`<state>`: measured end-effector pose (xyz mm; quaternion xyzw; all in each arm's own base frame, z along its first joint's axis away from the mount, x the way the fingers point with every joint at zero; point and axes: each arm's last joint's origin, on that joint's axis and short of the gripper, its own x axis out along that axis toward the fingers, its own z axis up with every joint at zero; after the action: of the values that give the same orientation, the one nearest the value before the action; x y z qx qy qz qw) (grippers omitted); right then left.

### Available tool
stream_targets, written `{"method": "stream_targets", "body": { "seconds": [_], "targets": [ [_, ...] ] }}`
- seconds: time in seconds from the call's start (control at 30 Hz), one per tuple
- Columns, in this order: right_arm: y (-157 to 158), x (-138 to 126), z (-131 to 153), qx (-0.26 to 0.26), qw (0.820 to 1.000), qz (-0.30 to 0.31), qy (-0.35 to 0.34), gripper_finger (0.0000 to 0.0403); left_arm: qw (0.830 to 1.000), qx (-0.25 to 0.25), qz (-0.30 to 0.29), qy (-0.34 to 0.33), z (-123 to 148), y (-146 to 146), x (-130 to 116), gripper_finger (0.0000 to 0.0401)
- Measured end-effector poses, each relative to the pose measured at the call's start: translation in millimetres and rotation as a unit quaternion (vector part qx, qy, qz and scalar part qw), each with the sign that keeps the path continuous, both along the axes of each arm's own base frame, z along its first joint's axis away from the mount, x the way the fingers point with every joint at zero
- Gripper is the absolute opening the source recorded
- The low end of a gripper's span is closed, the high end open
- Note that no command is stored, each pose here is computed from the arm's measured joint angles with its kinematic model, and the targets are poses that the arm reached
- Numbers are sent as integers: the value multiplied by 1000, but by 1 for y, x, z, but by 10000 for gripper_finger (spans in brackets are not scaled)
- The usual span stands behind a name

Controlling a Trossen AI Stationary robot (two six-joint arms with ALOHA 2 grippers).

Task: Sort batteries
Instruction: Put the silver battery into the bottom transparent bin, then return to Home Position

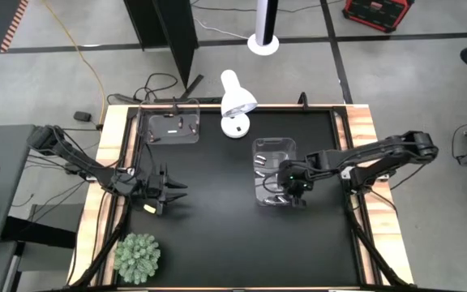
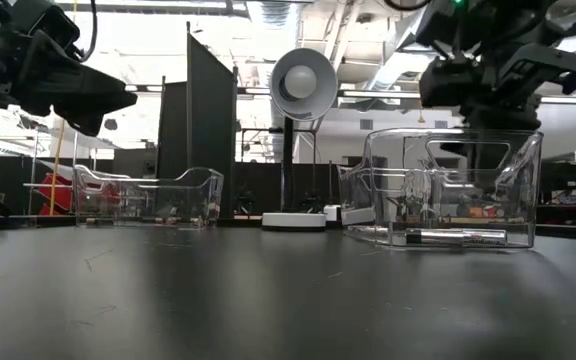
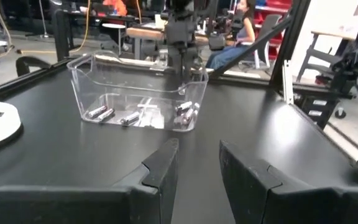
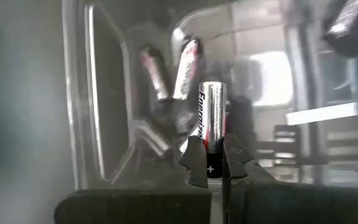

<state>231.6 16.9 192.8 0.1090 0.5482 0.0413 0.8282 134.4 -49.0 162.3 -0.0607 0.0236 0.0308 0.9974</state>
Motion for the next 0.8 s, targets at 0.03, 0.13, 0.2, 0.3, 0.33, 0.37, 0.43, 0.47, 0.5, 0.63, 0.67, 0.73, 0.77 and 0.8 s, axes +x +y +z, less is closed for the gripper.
{"method": "stream_targets", "body": {
  "seconds": [0.03, 0.13, 0.2, 0.3, 0.33, 0.37, 0.43, 0.47, 0.5, 0.63, 0.67, 0.73, 0.77, 0.8],
  "targets": [
    [0, 1, -2, 8, 1000, 2, 4, 0, 1000, -2, 0, -1, 0, 0, 0, 111],
    [0, 2, -6, 21, 1000, 7, 16, 0, 1000, 0, 0, 2, -1, 0, 0, 111],
    [0, 3, -7, 28, 999, 9, 19, 0, 1000, 3, 0, 1, -1, 0, 0, 111],
    [-1, 4, -10, 38, 999, 11, 28, 1, 1000, 5, 0, 2, -1, 0, 0, 111],
    [-1, 4, -10, 42, 999, 11, 29, 3, 1000, 5, 0, 2, -2, 0, -1, 111],
    [-1, 4, -10, 45, 998, 12, 30, 7, 1000, 5, 0, 2, -2, 0, -1, 111],
    [0, 4, -9, 50, 998, 15, 26, 18, 1000, 6, 0, 3, -2, 0, -1, 111],
    [0, 4, -9, 51, 998, 14, 24, 25, 1000, 6, 1, 3, -2, 0, -1, 111],
    [0, 4, -9, 52, 998, 12, 25, 34, 1000, 5, 1, 3, -2, 0, -1, 111],
    [0, 5, -8, 55, 998, 4, 20, 75, 1000, 5, 1, 5, -2, 0, -1, 111],
    [0, 6, -8, 53, 998, 3, 17, 85, 1000, 5, 1, 5, -2, 0, -1, 111],
    [-1, 6, -8, 49, 999, 1, 14, 105, 1000, 5, 1, 5, -3, 0, -1, 111],
    [-1, 6, -8, 48, 999, 1, 15, 114, 1000, 5, 1, 5, -3, 0, -1, 111],
    [-1, 6, -8, 48, 999, 1, 15, 123, 1000, 6, 1, 5, -3, 0, -1, 111]
  ]
}}
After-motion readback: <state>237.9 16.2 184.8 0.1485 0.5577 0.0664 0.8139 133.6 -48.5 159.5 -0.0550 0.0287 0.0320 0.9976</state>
